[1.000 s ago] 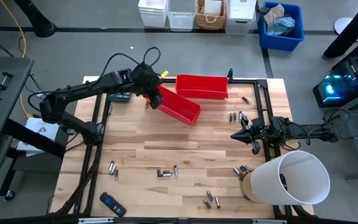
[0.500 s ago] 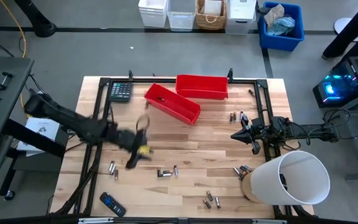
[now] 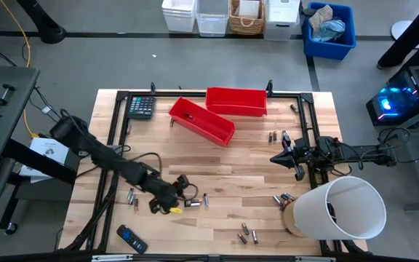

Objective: Sort batteries
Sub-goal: Put the black battery into the bottom red bin

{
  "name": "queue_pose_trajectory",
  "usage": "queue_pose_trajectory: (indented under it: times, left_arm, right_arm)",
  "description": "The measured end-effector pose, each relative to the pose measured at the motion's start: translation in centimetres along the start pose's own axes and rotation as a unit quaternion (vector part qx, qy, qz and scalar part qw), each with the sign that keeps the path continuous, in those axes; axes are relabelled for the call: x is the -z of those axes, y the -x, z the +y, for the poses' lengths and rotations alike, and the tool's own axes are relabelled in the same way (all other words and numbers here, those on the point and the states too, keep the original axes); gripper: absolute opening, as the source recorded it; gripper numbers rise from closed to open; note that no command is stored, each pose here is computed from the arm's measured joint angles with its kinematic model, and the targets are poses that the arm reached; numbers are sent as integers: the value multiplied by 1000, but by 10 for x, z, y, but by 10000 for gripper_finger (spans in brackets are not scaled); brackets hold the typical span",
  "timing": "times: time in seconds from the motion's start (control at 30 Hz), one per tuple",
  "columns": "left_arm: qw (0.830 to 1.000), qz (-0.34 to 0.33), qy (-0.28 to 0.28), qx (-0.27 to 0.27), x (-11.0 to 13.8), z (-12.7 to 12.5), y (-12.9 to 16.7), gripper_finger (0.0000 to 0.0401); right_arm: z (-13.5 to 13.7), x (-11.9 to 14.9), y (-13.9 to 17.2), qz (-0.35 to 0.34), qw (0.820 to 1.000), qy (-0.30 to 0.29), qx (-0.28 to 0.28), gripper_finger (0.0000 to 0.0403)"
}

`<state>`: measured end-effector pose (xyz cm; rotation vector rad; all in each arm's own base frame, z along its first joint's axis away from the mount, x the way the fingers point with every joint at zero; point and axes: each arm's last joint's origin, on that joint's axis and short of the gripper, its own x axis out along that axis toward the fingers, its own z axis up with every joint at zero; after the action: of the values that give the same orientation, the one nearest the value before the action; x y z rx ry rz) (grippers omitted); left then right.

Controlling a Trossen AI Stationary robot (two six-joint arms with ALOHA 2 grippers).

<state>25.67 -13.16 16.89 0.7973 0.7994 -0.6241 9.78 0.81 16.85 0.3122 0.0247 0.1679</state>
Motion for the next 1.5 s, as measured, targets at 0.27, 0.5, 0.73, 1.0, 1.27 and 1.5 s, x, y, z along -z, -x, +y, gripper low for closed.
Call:
queue_pose_trajectory:
  times: [0.27, 0.5, 0.73, 1.0, 1.27, 1.5]
  left_arm:
    - [997, 11, 5, 71, 6, 15, -25, 147]
    - [995, 13, -7, 94, 11, 16, -36, 147]
    - [994, 31, 8, 108, 23, 17, -57, 147]
    - [977, 65, 135, 149, 33, 19, -48, 33]
    - [962, 56, 257, 73, 54, 59, 20, 30]
    - [917, -24, 325, -229, 98, 135, 96, 30]
  right_arm:
    - [0, 0, 0, 0, 1000, 0, 0, 0]
    - [0, 0, 0, 0, 1000, 0, 0, 0]
    - [0, 0, 0, 0, 1000, 0, 0, 0]
    - [0, 0, 0, 0, 1000, 0, 0, 0]
    - [0, 0, 0, 0, 1000, 0, 0, 0]
    - [0, 0, 0, 0, 1000, 0, 0, 0]
